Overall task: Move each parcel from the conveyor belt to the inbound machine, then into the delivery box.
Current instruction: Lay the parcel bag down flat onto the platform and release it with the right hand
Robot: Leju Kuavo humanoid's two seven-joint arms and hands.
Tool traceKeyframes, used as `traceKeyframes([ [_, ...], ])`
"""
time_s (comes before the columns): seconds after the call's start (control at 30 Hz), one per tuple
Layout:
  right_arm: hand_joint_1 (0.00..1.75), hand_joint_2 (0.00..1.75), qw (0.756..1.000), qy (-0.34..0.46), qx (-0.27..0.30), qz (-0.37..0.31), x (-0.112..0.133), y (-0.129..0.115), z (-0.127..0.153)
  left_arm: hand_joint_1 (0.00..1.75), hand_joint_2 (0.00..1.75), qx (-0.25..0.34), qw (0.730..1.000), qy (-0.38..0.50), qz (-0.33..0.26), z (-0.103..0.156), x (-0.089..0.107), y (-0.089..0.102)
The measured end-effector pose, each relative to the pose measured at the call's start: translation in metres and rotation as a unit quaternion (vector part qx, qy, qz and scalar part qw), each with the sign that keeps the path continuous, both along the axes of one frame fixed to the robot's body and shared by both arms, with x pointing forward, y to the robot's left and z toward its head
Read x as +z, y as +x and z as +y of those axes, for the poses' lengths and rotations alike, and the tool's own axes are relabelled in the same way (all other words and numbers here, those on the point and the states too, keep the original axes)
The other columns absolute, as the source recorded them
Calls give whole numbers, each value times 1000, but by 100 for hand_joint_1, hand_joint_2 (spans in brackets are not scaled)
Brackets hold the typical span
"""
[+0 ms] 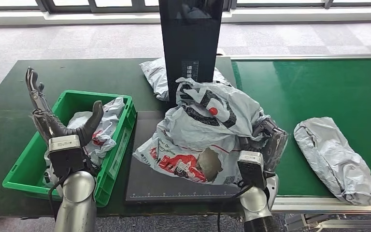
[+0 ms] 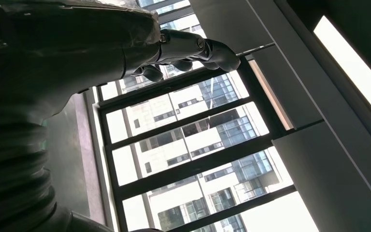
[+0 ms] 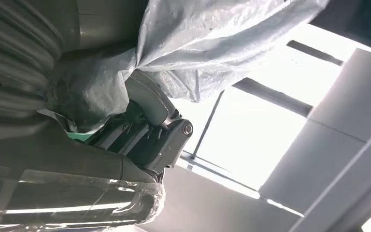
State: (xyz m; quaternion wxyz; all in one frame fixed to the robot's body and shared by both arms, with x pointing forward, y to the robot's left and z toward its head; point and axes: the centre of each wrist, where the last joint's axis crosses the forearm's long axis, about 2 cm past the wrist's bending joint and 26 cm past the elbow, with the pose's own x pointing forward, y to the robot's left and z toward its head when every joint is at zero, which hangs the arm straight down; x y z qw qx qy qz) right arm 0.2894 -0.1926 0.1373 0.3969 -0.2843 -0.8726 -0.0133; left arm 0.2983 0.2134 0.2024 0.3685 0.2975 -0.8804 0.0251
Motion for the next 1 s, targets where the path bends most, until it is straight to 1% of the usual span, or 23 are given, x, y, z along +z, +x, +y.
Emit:
traceKeyframes([
  [0.1, 175, 175, 1000, 3, 11, 15, -6, 0, 4, 0, 175, 0, 1000, 0, 1, 0, 0, 0],
  [0.27, 173, 175, 997, 41, 48, 54, -20, 3, 8, 0, 175, -4, 1000, -1, 2, -3, 1, 1],
  [0.3, 137, 175, 996, 47, 53, 61, -23, 3, 8, 0, 175, -5, 1000, -1, 2, -4, 1, 2],
  [0.4, 8, 175, 993, 58, 58, 89, -33, 4, 7, 0, 175, -8, 1000, -2, 1, -7, 3, 4],
  [0.43, 0, 175, 992, 59, 58, 99, -36, 5, 5, 0, 175, -8, 1000, -2, 1, -7, 3, 5],
  [0.73, 0, 175, 985, 40, 31, 167, -62, 12, -3, 0, 175, 9, 1000, -12, 7, -7, 4, 5],
  [0.87, 0, 0, 982, 31, 24, 184, -67, 13, -5, 0, 175, 11, 1000, -13, 7, -7, 4, 5],
  [1.0, 0, 0, 979, 21, 9, 203, -71, 14, -9, 0, 175, 12, 1000, -13, 9, -8, 4, 5],
])
